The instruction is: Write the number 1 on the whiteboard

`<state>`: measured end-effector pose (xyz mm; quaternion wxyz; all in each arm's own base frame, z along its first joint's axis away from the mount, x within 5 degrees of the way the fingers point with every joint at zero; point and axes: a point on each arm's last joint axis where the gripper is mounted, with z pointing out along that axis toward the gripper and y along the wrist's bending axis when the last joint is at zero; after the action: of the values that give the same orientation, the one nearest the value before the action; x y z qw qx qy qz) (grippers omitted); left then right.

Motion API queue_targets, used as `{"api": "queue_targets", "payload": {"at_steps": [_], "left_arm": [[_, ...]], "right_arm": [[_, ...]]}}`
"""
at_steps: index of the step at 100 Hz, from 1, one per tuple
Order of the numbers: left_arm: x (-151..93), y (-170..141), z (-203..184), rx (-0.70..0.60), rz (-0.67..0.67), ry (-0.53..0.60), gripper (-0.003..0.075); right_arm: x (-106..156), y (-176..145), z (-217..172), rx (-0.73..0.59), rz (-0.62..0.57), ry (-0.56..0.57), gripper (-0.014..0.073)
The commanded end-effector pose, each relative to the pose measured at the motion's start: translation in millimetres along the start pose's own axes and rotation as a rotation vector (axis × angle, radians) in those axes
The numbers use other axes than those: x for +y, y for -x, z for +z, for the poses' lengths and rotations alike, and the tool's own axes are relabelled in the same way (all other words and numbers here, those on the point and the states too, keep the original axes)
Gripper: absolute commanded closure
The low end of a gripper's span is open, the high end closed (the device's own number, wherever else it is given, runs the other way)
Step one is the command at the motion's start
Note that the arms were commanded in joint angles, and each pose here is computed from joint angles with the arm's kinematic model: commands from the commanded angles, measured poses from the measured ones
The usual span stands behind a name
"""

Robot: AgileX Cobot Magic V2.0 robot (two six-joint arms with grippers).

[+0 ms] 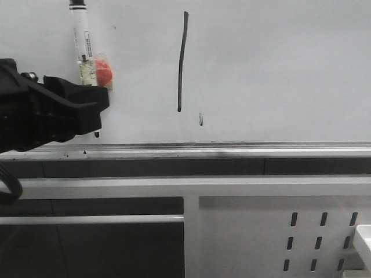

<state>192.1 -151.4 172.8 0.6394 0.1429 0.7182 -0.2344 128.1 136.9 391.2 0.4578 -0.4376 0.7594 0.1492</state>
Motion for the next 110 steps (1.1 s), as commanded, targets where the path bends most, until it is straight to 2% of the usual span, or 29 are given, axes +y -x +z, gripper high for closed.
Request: {"api": "queue_targets", "payload": {"at_steps": [1, 25, 46, 67, 78, 94, 110], "left_arm": [[-2.0, 30.7, -0.7, -0.272, -0.021, -0.013, 0.0414], [-3.7, 28.1, -3.4, -0.258, -0.009, -0.038, 0.0414], [-2.8, 27.0, -20.4, -0.25, 0.002, -0.064, 0.0414], [1.2, 26.3, -45.4, -0.248, 0.006, -0.073, 0.042], [-0.1, 26.6, -60.6, -0.255, 0.019, -0.118, 0.049], [2.8, 22.3, -79.5, -0.247, 0.025, -0.132, 0.0741], [6.1, 16.7, -93.0, -0.231, 0.031, -0.132, 0.074]], "right_arm": [[-3.2, 12.2, -6.9, -0.099, -0.009, -0.03, 0.0664], [-3.1, 11.6, -6.9, -0.093, -0.009, -0.029, 0.0664], [-3.0, 9.2, -7.5, -0.069, -0.015, -0.028, 0.0664], [-1.8, 3.6, -26.7, -0.129, -0.024, -0.05, 0.0664], [2.2, -15.6, -40.2, -0.172, -0.018, -0.069, 0.0664], [13.0, -61.8, -61.2, -0.296, -0.025, -0.103, 0.0664], [25.9, -116.2, -81.0, -0.428, -0.028, -0.135, 0.0664]]}}
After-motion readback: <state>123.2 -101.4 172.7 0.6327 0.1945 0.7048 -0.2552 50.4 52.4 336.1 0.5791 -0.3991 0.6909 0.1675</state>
